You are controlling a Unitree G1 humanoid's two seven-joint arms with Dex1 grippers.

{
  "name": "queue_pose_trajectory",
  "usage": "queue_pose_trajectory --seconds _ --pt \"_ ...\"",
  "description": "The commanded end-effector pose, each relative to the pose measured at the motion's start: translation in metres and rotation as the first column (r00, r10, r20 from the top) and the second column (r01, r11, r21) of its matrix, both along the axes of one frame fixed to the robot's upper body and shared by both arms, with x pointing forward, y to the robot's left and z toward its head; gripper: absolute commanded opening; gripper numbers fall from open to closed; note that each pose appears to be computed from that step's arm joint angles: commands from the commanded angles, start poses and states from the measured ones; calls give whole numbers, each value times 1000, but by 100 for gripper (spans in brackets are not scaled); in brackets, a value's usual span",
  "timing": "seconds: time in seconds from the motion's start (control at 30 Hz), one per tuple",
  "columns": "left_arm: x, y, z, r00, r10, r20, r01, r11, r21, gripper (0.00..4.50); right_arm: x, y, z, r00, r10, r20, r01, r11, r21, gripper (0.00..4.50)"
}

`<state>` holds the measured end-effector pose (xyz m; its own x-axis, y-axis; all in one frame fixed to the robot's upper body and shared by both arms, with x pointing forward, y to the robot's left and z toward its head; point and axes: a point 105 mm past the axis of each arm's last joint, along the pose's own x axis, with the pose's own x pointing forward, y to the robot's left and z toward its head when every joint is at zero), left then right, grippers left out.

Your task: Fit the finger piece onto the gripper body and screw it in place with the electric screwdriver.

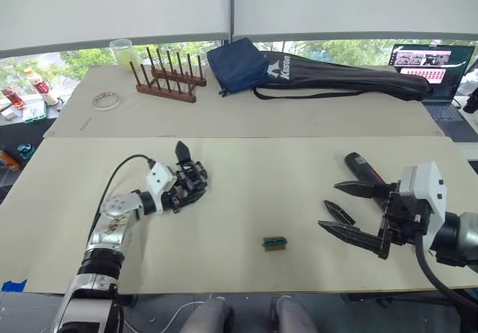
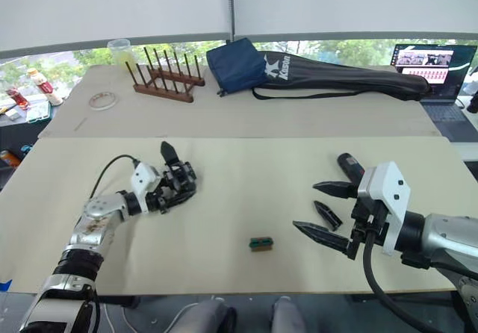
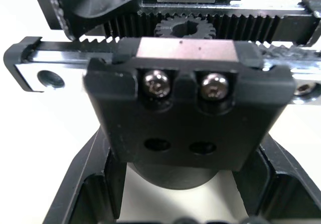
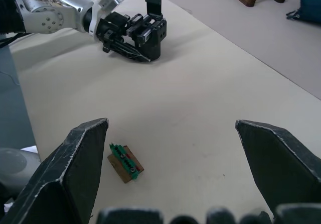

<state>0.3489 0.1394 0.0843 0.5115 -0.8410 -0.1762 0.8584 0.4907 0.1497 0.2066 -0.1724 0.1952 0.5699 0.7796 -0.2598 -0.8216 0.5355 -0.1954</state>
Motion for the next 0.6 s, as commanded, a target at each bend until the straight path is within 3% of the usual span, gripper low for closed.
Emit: queue_pose_trajectory --seconds 0.03,0.3,0.5,0.57,0.6 --pt "2 -57 44 969 -203 139 206 978 -9 234 -7 4 8 998 -5 70 6 1000 -12 450" --pt "-9 -126 39 904 -416 102 417 909 9 234 -14 3 3 995 -65 79 67 998 -19 450" --pt "-9 -145 26 899 -433 69 434 901 -14 234 -15 -2 0 986 -132 98 135 991 -22 450" --pt "-9 -145 17 899 -432 71 431 902 31 234 -16 -3 -1 985 -143 98 146 989 -28 450" --pt "-8 -144 13 902 -427 64 426 904 43 284 -17 -5 0 984 -150 100 153 988 -28 450"
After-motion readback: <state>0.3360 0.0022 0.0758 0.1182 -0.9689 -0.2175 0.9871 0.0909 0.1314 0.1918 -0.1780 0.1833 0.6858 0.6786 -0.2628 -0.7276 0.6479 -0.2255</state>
